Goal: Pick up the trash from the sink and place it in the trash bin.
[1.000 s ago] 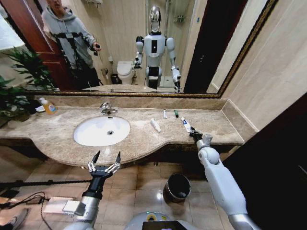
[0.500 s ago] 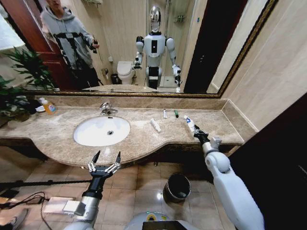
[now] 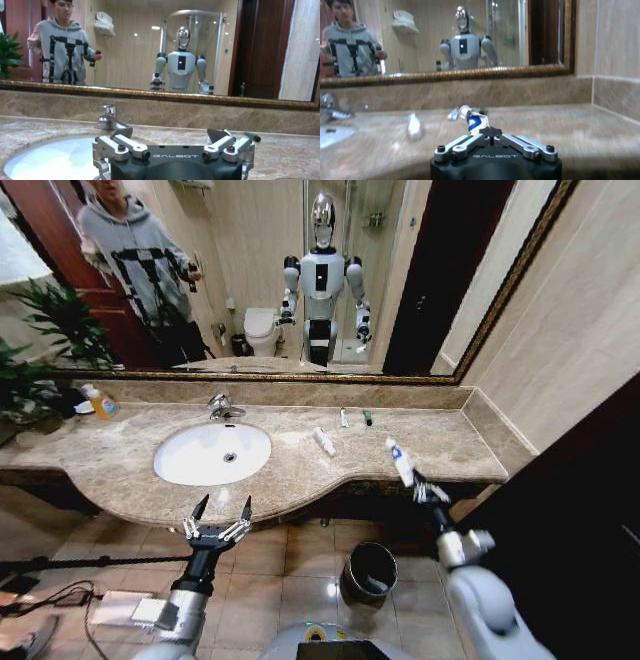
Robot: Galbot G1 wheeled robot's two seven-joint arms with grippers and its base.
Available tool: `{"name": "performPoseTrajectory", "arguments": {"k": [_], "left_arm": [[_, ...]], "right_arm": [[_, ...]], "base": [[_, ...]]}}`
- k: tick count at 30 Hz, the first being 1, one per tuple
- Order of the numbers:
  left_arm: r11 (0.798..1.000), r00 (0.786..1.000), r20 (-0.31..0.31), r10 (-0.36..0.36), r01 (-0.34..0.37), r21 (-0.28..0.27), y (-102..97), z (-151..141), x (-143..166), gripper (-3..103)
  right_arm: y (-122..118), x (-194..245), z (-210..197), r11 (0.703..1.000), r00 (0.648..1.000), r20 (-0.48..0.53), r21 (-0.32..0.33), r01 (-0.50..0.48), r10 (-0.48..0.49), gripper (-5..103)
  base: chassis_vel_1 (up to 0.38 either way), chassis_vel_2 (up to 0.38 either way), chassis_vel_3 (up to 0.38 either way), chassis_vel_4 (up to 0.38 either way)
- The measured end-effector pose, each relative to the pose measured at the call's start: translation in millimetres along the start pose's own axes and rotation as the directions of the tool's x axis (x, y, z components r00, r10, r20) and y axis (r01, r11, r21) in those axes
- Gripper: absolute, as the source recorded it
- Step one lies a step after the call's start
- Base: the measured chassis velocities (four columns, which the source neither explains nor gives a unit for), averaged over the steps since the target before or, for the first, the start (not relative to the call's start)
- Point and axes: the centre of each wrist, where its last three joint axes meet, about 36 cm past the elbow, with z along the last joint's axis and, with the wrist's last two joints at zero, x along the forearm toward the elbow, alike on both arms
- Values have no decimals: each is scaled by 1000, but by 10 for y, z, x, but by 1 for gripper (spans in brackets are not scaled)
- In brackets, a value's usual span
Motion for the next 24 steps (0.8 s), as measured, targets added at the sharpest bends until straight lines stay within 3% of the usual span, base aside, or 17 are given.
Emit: {"name": "performPoseTrajectory", "arguments": {"k": [5, 14, 16, 18, 24], "left_arm": [[1000, 1000, 0, 0, 0, 0, 0, 0, 0, 100], [1000, 1000, 0, 0, 0, 0, 0, 0, 0, 100], [1000, 1000, 0, 0, 0, 0, 0, 0, 0, 100], [1000, 1000, 0, 0, 0, 0, 0, 0, 0, 100], [1000, 1000, 0, 0, 0, 0, 0, 0, 0, 100]], "right_arm": [[75, 470, 455, 999, 994, -104, -27, -30, 27, 0], [-29, 668, 1131, 998, 960, -274, -24, -60, 51, 0], [-81, 703, 1453, 998, 935, -350, -8, -67, 60, 0], [-88, 706, 1502, 998, 931, -361, -5, -68, 62, 0], [-197, 582, 2193, 996, 862, -499, 38, -81, 89, 0]], "base": [[0, 0, 0, 0], [0, 0, 0, 0], [0, 0, 0, 0], [0, 0, 0, 0], [0, 0, 0, 0]]}}
